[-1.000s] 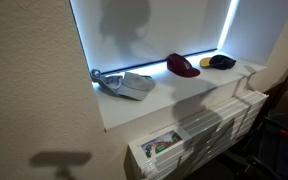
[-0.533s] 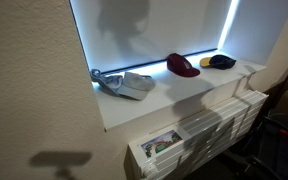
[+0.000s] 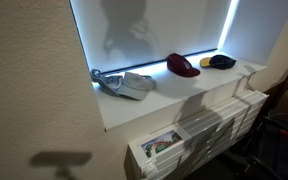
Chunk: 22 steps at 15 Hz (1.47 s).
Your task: Put the maroon cap on top of the black and yellow one
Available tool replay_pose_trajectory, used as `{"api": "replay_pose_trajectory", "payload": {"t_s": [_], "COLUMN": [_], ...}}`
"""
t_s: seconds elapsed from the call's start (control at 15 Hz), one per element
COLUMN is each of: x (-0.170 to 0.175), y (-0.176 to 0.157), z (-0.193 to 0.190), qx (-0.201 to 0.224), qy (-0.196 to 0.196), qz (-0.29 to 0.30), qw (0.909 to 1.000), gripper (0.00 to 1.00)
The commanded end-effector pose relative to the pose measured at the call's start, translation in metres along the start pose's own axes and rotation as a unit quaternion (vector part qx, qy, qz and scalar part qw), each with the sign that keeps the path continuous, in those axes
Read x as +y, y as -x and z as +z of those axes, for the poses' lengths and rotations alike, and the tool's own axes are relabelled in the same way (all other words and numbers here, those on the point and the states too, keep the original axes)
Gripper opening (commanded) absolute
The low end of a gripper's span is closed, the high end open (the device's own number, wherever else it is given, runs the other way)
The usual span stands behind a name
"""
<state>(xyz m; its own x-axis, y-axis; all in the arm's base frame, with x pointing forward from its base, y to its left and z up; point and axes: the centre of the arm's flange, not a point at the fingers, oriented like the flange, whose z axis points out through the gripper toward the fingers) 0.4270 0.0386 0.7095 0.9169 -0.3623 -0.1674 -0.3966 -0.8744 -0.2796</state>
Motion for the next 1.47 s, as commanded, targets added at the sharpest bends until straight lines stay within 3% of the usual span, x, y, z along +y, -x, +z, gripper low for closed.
{"api": "replay_pose_trajectory", "payload": {"t_s": [0.0, 0.33, 0.4, 0.6, 0.8, 0.93, 1.0, 1.07, 1.13, 1.2, 1.4], "x": [0.038, 0.065, 0.068, 0.072, 0.067, 0.064, 0.066, 0.073, 0.079, 0.062, 0.071], "y": [-0.057, -0.093, -0.101, -0.120, -0.127, -0.130, -0.131, -0.131, -0.132, -0.143, -0.141], "z": [0.066, 0.117, 0.123, 0.124, 0.129, 0.130, 0.127, 0.121, 0.116, 0.120, 0.113], "qx": [-0.087, -0.179, -0.104, -0.020, 0.066, 0.118, 0.134, 0.120, 0.099, 0.107, 0.106], "qy": [0.016, 0.053, 0.060, 0.073, 0.093, 0.095, 0.082, 0.059, 0.056, 0.074, 0.064], "qz": [0.053, 0.136, 0.169, 0.189, 0.215, 0.243, 0.261, 0.253, 0.232, 0.243, 0.239], "qw": [0.9947, 0.9729, 0.9784, 0.9791, 0.9700, 0.9580, 0.9524, 0.9584, 0.9660, 0.9613, 0.9632], "gripper": [1.00, 1.00, 1.00, 1.00, 1.00, 1.00, 1.00, 1.00, 1.00, 1.00, 1.00]}}
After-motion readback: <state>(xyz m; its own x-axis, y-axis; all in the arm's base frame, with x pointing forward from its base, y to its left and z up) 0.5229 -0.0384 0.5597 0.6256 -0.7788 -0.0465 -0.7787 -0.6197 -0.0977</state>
